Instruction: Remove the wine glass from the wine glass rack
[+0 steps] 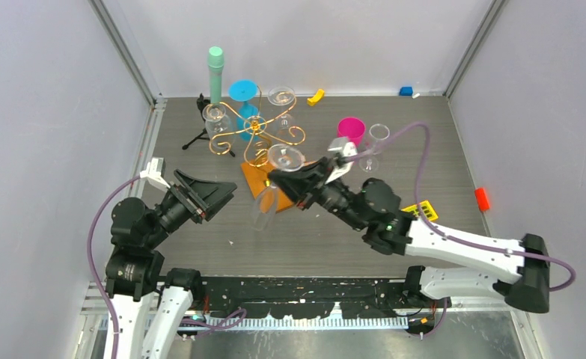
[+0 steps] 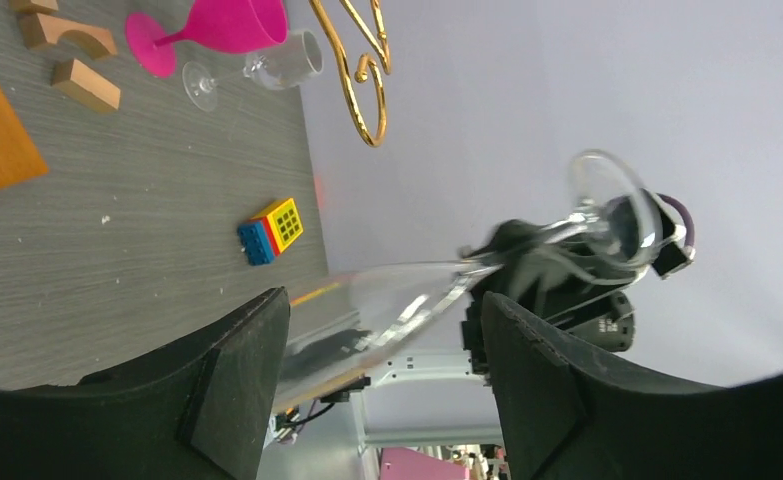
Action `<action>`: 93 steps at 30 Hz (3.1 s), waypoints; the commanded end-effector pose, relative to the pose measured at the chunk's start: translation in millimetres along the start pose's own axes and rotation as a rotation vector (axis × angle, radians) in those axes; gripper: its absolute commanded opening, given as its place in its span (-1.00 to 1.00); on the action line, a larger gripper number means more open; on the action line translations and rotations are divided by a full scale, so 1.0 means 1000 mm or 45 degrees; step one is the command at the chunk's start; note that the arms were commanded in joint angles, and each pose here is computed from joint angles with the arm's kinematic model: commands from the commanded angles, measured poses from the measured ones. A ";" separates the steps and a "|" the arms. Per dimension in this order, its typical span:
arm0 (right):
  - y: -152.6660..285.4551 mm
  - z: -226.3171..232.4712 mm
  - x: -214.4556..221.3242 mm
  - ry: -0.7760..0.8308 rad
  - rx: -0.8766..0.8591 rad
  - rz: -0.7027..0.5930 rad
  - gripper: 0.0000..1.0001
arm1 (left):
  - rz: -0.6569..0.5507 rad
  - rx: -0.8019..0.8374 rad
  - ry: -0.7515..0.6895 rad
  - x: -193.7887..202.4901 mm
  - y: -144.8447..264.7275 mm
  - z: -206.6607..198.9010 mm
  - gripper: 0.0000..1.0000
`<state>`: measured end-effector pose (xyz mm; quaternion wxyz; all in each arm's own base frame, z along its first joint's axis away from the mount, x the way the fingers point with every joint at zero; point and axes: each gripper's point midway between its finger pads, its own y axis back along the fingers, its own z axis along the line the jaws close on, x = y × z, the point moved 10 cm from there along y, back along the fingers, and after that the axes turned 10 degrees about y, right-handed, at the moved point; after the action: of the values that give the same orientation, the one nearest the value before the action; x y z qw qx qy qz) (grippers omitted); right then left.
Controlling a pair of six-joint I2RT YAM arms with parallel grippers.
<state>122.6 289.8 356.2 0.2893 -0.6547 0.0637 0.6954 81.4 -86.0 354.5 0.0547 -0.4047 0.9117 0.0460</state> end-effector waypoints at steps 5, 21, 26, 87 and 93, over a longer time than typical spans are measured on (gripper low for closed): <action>0.039 -0.020 -0.081 -0.581 0.485 -0.471 -0.99 | 0.036 0.083 -0.059 -0.004 -0.007 -0.008 0.47; 0.018 -0.018 -0.064 -1.107 0.524 -0.624 -0.99 | 0.227 0.296 0.066 0.004 -0.003 -0.038 0.23; 0.010 -0.018 -0.060 -1.118 0.522 -0.620 -0.99 | 0.240 0.335 0.100 0.005 -0.002 -0.043 0.14; -0.026 -0.019 -0.057 -0.840 0.416 -0.951 -0.99 | 0.001 0.363 0.395 -0.005 -0.001 -0.047 0.22; -0.035 -0.016 -0.046 -0.866 0.389 -0.915 -0.99 | 0.021 0.397 0.390 -0.004 0.001 -0.054 0.21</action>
<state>156.5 297.2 388.1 0.6008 -0.3392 -0.1147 0.7148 87.9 -89.0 393.6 -0.0454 -0.4059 0.9020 -0.1400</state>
